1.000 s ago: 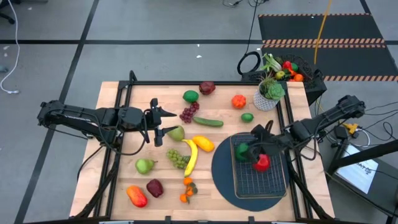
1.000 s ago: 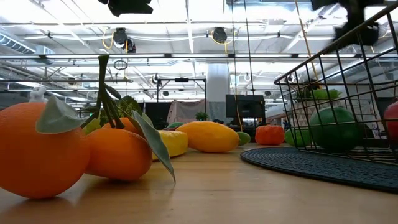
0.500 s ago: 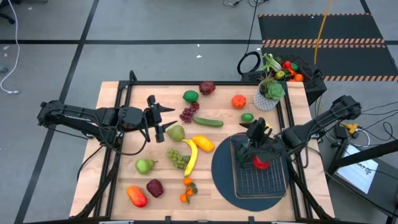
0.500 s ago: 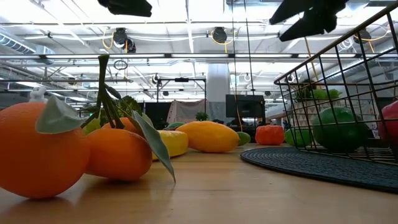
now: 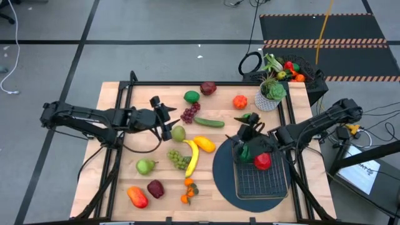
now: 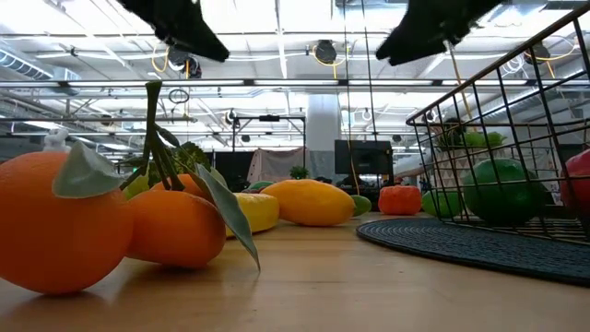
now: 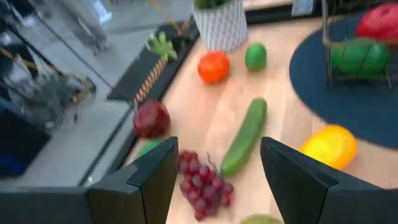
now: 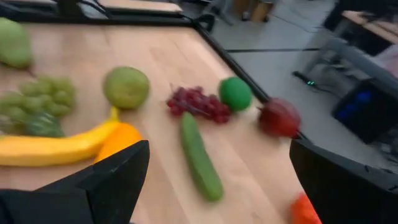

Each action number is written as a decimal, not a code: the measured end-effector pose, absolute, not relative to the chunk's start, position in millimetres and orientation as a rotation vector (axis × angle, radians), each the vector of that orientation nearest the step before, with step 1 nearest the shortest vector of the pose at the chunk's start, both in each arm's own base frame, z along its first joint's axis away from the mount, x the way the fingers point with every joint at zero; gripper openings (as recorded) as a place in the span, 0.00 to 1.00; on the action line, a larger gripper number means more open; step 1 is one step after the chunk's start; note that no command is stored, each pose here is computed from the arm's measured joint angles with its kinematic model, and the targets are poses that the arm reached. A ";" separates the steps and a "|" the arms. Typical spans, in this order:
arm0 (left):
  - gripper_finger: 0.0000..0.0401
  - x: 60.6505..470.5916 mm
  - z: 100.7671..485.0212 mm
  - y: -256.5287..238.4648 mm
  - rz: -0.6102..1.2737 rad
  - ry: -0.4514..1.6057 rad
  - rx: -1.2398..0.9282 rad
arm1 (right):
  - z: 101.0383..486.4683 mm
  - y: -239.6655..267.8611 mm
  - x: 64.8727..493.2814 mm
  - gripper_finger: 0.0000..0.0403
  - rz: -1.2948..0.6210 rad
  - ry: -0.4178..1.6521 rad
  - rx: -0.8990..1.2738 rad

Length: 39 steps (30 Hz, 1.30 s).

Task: Build produce basket
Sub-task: Put the top pear into the wire basket

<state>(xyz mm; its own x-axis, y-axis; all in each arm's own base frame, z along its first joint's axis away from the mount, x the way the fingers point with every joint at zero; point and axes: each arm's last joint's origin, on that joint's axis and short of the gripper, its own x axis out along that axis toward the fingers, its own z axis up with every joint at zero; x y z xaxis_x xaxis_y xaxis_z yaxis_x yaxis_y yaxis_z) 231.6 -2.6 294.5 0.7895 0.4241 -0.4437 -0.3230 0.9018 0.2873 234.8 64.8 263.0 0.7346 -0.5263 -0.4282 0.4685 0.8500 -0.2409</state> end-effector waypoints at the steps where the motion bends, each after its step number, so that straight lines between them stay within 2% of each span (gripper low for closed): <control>1: 0.57 231.9 289.9 -3.4 0.406 0.558 0.188 | 264.2 63.2 237.5 0.94 -0.519 0.502 -0.109; 5: 0.57 231.3 272.5 -10.6 0.405 0.689 0.136 | 268.5 58.6 248.4 0.94 -0.419 0.464 -0.062; 11: 0.57 223.6 255.4 -27.6 0.396 0.837 0.080 | 268.2 56.0 257.7 0.94 -0.374 0.439 -0.067; 18: 0.57 224.8 232.5 -42.5 0.335 1.014 0.133 | 265.5 56.9 261.6 0.94 -0.355 0.442 -0.080; 25: 0.58 235.5 210.5 -37.0 0.331 1.146 0.214 | 265.3 59.9 261.3 0.94 -0.314 0.447 -0.066; 34: 0.76 241.7 192.4 -12.1 0.308 1.228 0.283 | 264.7 64.1 260.6 0.94 -0.267 0.456 -0.069; 39: 0.79 236.9 174.6 -1.9 0.257 1.213 0.305 | 264.6 68.1 259.7 0.94 -0.238 0.459 -0.072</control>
<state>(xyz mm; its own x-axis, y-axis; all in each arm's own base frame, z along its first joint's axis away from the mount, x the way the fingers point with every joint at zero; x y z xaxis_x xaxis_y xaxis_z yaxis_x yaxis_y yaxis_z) 236.9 -1.9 174.6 0.3300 0.3536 -0.8752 -0.0311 0.9308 0.3643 259.7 68.1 264.6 0.8693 -0.2437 -0.4301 0.2115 0.9697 -0.1220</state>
